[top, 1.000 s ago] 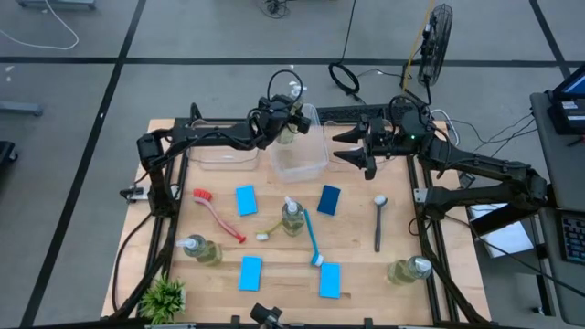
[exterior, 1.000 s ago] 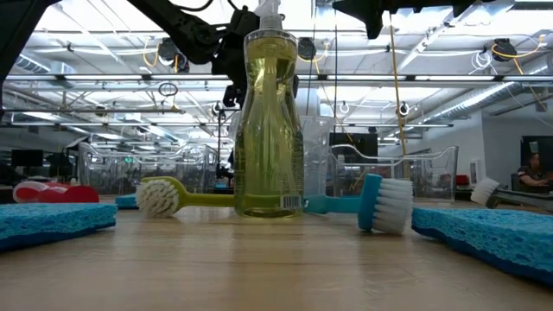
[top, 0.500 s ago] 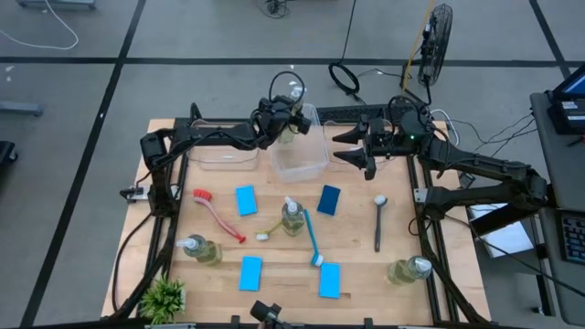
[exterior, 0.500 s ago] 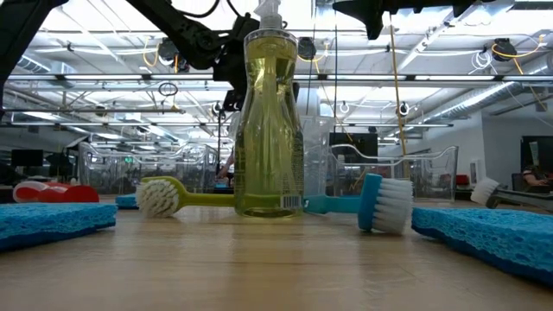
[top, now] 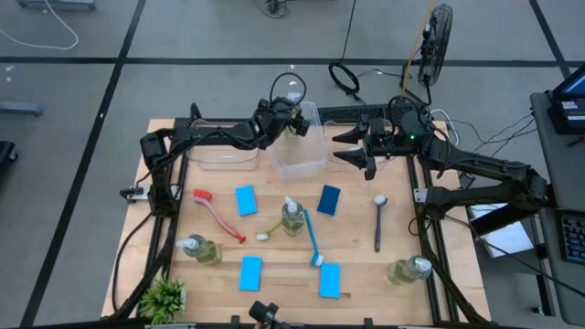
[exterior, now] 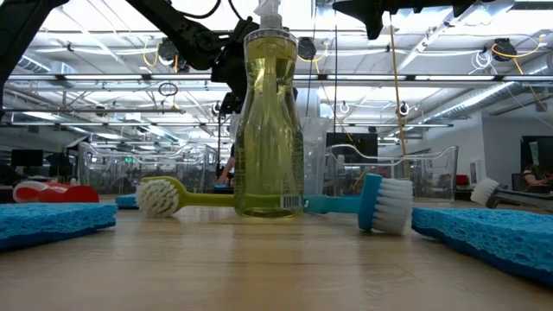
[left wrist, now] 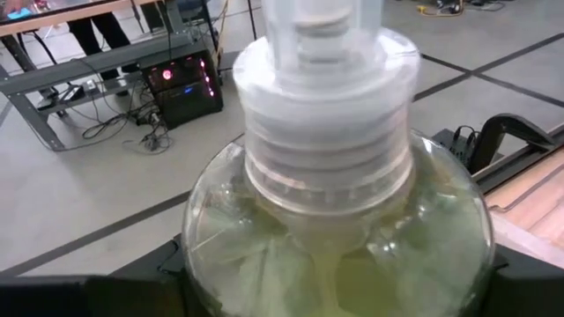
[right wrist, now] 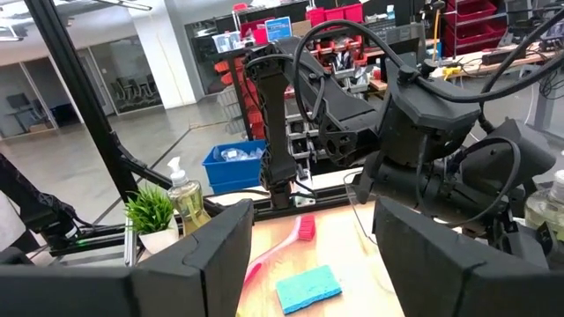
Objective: Pick & Place Kitchen Sink Supplies
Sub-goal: Put the green soap dispenser into the transparent white bin
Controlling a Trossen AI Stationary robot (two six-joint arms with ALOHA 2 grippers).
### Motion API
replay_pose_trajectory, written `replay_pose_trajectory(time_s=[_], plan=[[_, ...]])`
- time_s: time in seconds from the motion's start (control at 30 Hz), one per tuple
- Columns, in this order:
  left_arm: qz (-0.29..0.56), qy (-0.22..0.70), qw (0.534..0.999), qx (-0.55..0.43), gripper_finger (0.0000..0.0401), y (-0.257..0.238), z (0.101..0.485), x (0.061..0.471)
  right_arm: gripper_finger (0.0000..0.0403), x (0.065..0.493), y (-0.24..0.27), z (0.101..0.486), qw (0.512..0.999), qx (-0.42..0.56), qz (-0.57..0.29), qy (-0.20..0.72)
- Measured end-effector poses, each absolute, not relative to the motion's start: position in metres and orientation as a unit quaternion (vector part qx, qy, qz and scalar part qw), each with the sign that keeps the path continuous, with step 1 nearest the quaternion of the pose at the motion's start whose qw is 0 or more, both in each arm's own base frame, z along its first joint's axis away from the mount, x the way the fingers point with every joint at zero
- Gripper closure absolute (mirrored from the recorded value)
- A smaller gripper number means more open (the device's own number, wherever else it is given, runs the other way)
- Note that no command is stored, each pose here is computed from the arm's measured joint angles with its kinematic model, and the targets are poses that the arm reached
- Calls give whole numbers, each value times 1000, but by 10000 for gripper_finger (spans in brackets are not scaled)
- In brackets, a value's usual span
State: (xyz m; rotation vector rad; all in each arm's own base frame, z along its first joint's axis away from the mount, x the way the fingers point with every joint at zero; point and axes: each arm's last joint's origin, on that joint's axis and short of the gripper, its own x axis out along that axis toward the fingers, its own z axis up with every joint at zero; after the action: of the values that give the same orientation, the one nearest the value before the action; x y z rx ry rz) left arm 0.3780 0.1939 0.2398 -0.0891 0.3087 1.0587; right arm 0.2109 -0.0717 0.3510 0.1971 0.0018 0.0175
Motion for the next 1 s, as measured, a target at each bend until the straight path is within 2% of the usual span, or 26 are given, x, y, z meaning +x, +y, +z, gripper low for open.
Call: replay_pose_trajectory(time_s=[0.6, 1.0], plan=[[500, 193, 844, 11, 125, 194, 237, 376, 179, 211, -72, 351, 995, 100, 10, 1], [493, 218, 840, 56, 89, 194, 237, 376, 179, 211, -72, 351, 995, 100, 10, 1]])
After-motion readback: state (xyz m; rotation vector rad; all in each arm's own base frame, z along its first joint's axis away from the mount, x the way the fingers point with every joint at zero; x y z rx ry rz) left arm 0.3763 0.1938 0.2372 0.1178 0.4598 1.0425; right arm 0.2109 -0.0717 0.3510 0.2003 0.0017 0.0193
